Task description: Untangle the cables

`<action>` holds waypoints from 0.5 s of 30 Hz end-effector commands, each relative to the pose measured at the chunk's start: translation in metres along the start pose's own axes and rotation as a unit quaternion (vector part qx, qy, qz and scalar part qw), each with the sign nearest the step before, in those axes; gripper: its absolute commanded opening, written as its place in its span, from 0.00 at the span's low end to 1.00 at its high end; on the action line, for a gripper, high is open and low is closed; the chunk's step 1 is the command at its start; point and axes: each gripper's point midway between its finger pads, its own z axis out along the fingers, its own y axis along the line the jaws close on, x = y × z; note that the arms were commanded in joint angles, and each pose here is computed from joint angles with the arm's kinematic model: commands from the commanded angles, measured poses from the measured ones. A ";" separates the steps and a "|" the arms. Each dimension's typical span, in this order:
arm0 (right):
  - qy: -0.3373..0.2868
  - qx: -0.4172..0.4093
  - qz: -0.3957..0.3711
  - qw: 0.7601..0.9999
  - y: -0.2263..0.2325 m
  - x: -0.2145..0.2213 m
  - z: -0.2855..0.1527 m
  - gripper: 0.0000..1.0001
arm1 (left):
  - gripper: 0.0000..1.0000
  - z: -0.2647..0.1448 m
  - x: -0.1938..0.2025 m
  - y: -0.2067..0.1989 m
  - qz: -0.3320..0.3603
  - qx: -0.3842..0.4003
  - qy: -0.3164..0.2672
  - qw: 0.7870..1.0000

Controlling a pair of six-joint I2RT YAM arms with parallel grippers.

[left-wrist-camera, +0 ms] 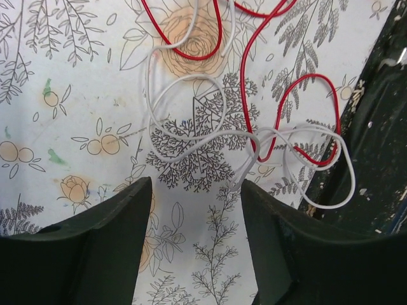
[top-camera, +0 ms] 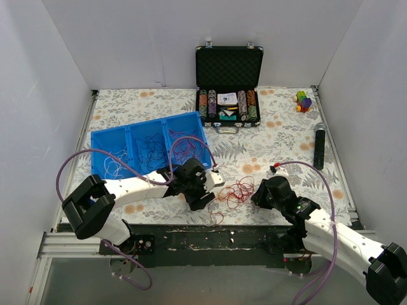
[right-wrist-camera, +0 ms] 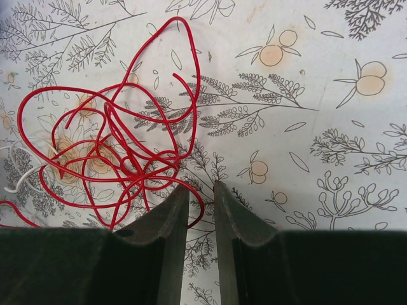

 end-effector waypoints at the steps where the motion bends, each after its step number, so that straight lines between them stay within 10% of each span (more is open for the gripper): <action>1: -0.016 0.005 -0.001 1.000 0.001 -0.009 -0.001 0.29 | 0.48 0.004 0.002 0.003 0.032 -0.004 -0.007 0.999; 10: -0.018 0.003 0.000 1.000 0.001 -0.010 -0.002 0.27 | 0.32 0.007 -0.016 0.007 0.031 -0.009 -0.029 0.999; 15: -0.018 0.002 0.000 1.000 0.001 -0.010 -0.003 0.27 | 0.00 0.004 -0.022 0.009 0.037 -0.012 -0.031 0.999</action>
